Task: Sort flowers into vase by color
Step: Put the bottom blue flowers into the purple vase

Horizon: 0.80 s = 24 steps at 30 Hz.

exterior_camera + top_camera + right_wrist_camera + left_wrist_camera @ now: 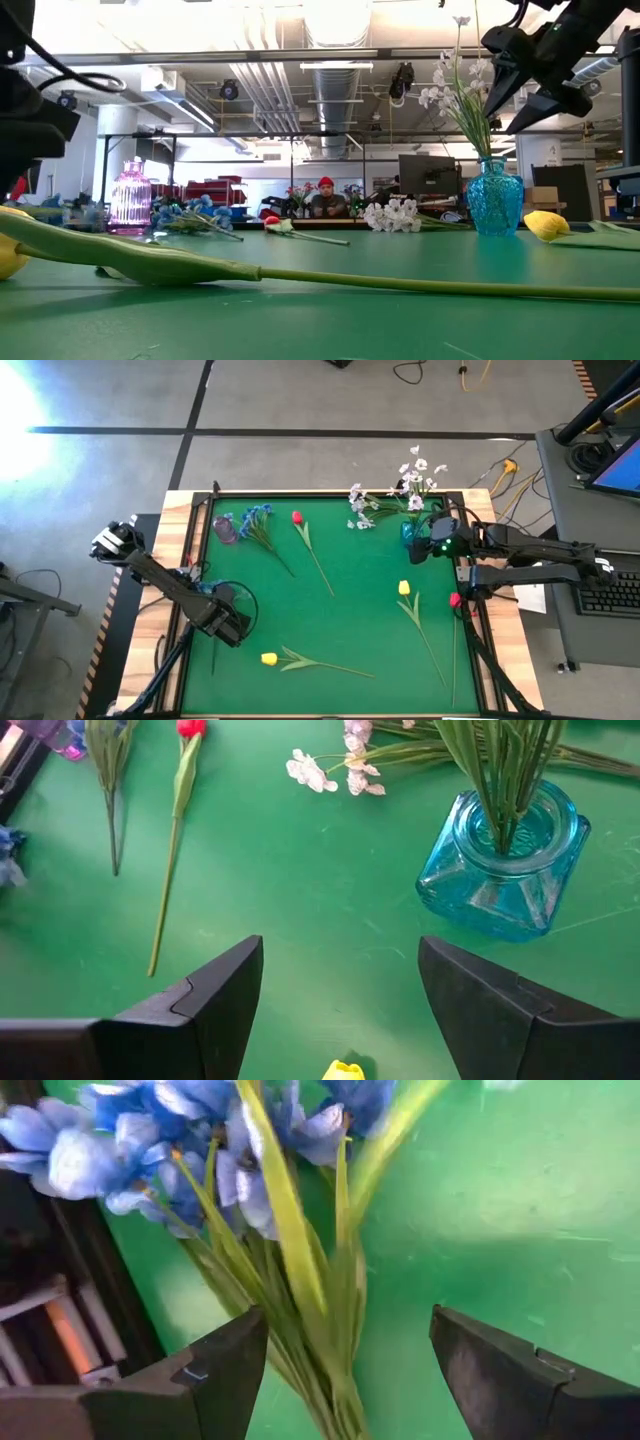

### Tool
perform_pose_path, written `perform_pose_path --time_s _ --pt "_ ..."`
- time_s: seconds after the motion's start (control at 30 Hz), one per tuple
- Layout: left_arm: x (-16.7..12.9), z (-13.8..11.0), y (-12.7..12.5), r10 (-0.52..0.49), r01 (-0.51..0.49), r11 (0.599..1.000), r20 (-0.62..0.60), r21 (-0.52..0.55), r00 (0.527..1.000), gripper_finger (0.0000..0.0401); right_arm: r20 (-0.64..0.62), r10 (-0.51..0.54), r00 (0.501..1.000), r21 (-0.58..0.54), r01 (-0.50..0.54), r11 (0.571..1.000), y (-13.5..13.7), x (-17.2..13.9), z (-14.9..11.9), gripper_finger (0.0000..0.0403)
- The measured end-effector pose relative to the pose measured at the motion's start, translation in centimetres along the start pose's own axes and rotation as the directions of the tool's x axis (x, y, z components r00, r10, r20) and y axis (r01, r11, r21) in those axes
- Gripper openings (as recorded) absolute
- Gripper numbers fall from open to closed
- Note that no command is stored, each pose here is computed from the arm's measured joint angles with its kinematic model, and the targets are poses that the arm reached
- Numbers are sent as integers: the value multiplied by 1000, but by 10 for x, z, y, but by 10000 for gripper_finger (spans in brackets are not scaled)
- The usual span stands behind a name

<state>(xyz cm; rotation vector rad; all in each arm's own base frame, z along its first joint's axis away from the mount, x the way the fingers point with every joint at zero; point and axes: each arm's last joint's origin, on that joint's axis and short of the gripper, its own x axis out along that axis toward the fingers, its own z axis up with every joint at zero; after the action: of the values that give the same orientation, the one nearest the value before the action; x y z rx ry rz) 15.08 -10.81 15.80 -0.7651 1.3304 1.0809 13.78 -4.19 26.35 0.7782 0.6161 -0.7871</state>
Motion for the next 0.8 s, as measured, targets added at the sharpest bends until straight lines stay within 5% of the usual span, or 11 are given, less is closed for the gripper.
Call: perform_pose_path --time_s 0.33,0.8 --pt "-12 1 2 36 -36 999 13 20 999 268 11 12 1000 2 -12 1000 1 0 1 267" --pt "19 -4 -3 31 -32 999 6 8 999 250 2 2 1000 -15 -2 1000 3 4 1 254"
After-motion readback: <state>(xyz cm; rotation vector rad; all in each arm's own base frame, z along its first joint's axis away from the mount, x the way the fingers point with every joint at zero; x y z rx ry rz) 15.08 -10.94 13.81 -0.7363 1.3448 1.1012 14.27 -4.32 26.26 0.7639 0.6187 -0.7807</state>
